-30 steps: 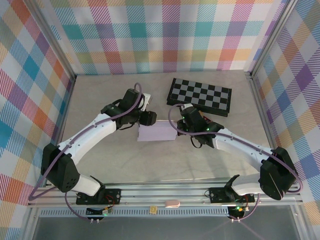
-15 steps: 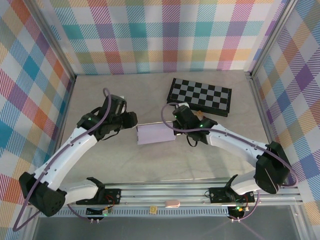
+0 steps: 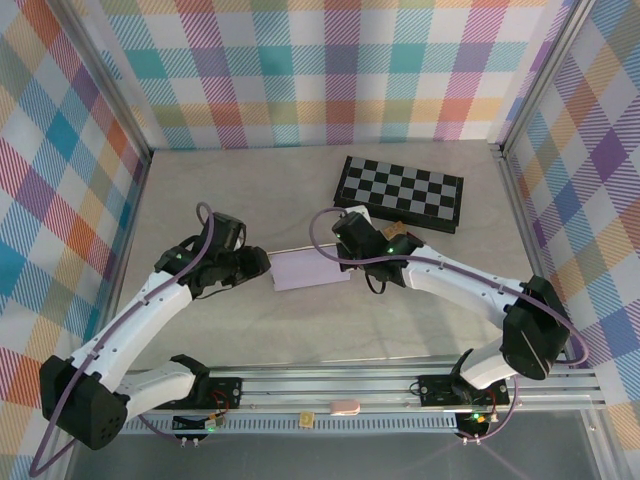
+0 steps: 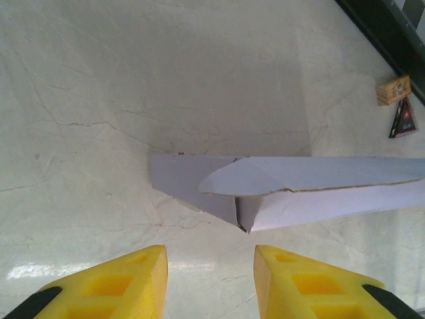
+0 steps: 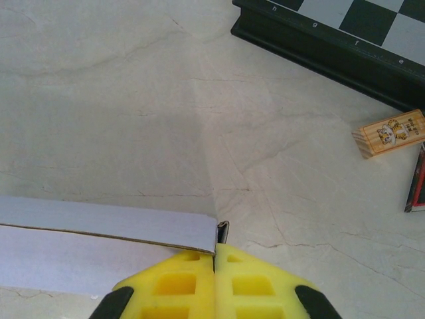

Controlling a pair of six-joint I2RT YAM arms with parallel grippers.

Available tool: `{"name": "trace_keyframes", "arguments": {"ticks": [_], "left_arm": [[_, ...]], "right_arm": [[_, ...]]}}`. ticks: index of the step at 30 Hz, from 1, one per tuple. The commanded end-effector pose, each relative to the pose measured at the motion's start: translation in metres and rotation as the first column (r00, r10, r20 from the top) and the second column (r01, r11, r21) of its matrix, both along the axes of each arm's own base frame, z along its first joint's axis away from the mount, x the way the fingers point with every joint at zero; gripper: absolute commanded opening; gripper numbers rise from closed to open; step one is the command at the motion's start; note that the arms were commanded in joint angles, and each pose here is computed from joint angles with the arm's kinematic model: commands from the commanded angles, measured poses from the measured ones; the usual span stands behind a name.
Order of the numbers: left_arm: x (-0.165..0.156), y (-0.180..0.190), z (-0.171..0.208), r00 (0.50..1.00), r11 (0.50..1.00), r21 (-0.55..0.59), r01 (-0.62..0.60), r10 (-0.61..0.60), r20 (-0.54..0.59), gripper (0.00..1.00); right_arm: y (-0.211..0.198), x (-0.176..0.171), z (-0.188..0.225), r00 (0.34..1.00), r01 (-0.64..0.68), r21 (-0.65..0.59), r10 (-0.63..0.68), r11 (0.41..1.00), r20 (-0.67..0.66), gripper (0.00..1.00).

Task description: Fold the paper box

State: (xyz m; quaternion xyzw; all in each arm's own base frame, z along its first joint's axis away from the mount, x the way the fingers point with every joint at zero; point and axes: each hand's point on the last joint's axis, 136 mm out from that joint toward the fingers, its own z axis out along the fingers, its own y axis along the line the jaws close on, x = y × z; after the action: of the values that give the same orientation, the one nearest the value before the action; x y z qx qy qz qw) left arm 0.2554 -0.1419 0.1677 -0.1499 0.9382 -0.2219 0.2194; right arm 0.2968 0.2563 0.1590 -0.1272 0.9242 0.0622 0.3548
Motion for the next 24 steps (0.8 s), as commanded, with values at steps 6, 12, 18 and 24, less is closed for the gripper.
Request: {"name": "trace_keyframes", "arguments": {"ticks": [6,12,18,24], "left_arm": [[0.018,-0.013,-0.004,1.000,0.993,-0.119,-0.025,0.027,0.016,0.37],[0.017,-0.018,0.002,0.999,0.985,-0.168,-0.028,0.031,0.020,0.39],[0.018,-0.019,-0.007,0.999,0.985,-0.172,-0.035,0.038,0.013,0.39],[0.014,-0.012,-0.026,0.998,0.991,-0.126,-0.051,0.047,-0.029,0.34]], "right_arm": [[-0.007,-0.010,-0.016,0.998,0.007,-0.056,-0.010,0.998,-0.061,0.00],[-0.007,-0.010,-0.017,0.998,0.008,-0.060,-0.011,0.998,-0.065,0.00],[-0.008,-0.010,-0.018,0.998,0.008,-0.062,-0.013,0.998,-0.068,0.00],[-0.010,-0.011,-0.019,0.997,0.013,-0.063,-0.018,0.998,-0.070,0.00]]}}
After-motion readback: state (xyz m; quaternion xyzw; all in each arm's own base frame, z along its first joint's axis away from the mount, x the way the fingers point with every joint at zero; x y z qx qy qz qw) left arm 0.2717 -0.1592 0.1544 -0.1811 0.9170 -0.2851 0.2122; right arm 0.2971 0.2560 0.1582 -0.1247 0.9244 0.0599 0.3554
